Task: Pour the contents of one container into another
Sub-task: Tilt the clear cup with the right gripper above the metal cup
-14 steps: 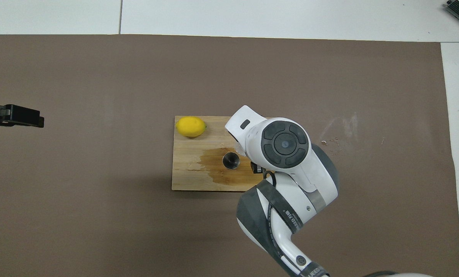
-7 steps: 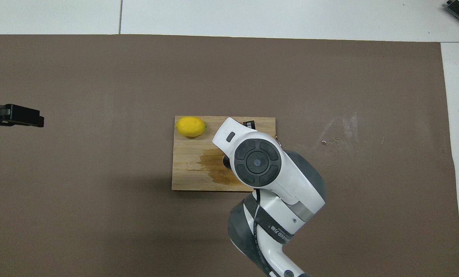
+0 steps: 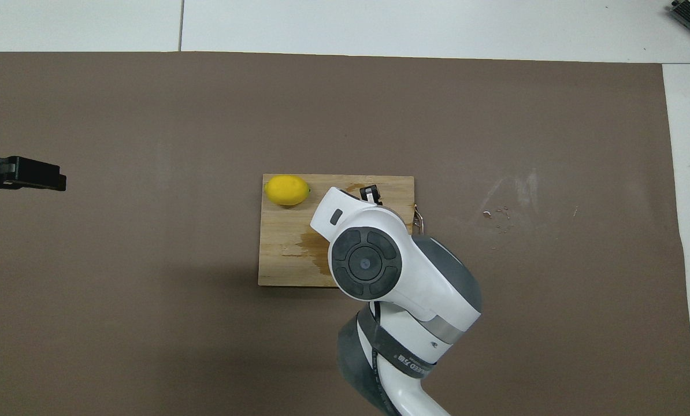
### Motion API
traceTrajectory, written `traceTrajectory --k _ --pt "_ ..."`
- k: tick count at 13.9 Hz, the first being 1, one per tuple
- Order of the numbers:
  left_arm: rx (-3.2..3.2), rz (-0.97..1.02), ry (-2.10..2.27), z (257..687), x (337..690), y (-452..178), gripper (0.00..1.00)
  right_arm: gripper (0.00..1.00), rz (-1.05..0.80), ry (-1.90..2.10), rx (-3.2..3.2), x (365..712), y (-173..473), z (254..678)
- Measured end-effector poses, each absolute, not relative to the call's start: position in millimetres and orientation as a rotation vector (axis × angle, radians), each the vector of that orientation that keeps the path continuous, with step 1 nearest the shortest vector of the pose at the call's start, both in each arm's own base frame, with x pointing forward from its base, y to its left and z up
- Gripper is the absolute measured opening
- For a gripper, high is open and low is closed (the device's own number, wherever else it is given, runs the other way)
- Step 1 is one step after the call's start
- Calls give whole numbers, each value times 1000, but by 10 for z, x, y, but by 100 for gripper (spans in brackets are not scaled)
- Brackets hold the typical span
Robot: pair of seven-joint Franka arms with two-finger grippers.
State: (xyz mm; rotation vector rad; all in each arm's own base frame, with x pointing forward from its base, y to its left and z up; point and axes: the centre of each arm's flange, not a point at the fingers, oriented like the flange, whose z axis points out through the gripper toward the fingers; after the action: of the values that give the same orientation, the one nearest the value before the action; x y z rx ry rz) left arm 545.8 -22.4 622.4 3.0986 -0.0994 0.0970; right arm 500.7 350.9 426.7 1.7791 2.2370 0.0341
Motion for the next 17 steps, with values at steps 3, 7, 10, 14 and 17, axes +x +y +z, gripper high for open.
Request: traceTrajectory --k 3,7,10,14,17 --pt "3099 98 -99 6225 5459 -224 100 52 30 2232 1757 5013 3503 4269" --pt "3098 100 -99 6226 5460 -224 100 52 28 2245 1684 4931 3624 4273" --pt "3098 100 -99 6225 5461 -224 100 52 19 2247 1634 4881 3688 4274" --pt "3098 100 -99 6224 5461 -224 100 52 21 2224 1617 4854 3728 4280" --pt "3098 100 -99 6222 5461 -224 100 52 18 2216 1588 4864 3721 4288"
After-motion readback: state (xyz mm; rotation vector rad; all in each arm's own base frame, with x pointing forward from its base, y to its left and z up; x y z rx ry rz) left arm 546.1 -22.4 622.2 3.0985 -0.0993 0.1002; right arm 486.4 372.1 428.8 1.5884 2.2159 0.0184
